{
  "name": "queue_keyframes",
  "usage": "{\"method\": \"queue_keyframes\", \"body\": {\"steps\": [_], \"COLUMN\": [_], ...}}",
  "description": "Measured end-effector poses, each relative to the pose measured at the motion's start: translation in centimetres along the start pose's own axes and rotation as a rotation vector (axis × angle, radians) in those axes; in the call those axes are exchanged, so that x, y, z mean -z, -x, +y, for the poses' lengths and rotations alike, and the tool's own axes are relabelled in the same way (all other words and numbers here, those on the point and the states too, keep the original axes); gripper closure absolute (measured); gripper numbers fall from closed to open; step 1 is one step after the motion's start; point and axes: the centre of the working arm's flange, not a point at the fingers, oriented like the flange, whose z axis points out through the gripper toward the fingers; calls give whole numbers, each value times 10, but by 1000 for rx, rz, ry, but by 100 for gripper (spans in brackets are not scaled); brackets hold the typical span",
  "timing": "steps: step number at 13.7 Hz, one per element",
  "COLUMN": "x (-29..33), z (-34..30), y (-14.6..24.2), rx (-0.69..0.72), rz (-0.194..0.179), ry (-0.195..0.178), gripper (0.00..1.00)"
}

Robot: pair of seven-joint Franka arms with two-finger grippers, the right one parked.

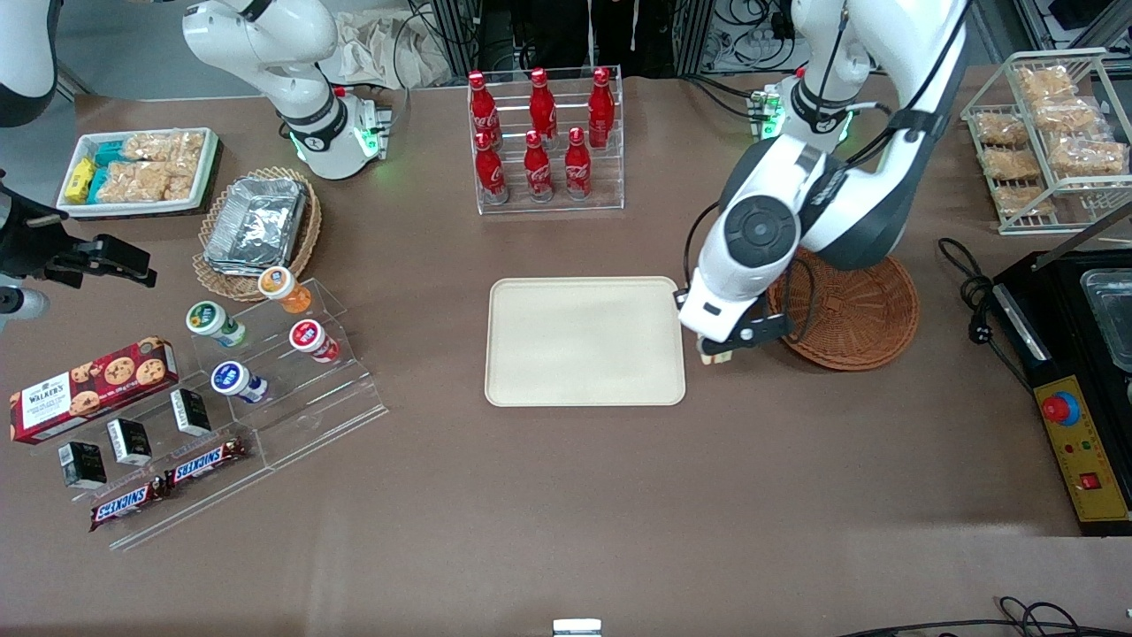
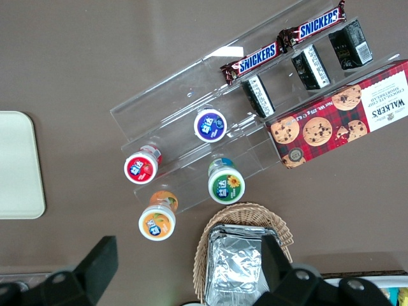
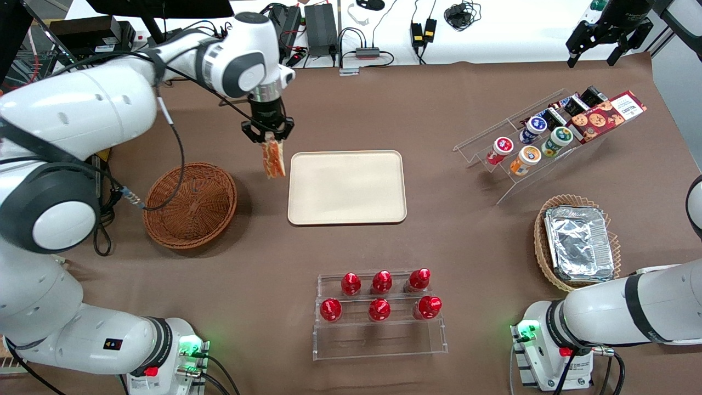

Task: Place sandwich from basket to tray
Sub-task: 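Carry the sandwich with the left gripper over the white tray, then lower the sandwich onto the tray and open the left gripper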

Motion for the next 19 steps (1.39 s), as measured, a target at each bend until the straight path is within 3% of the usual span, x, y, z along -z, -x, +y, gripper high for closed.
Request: {"method": "queue_keyframes", "body": {"steps": [3, 11, 19], "x": [-24, -117, -137], "z": [21, 53, 64], "y": [2, 4, 5], "rx": [-31, -135, -157], "rz": [-13, -33, -24], "ry": [-3, -125, -113], "gripper": [71, 71, 70]}}
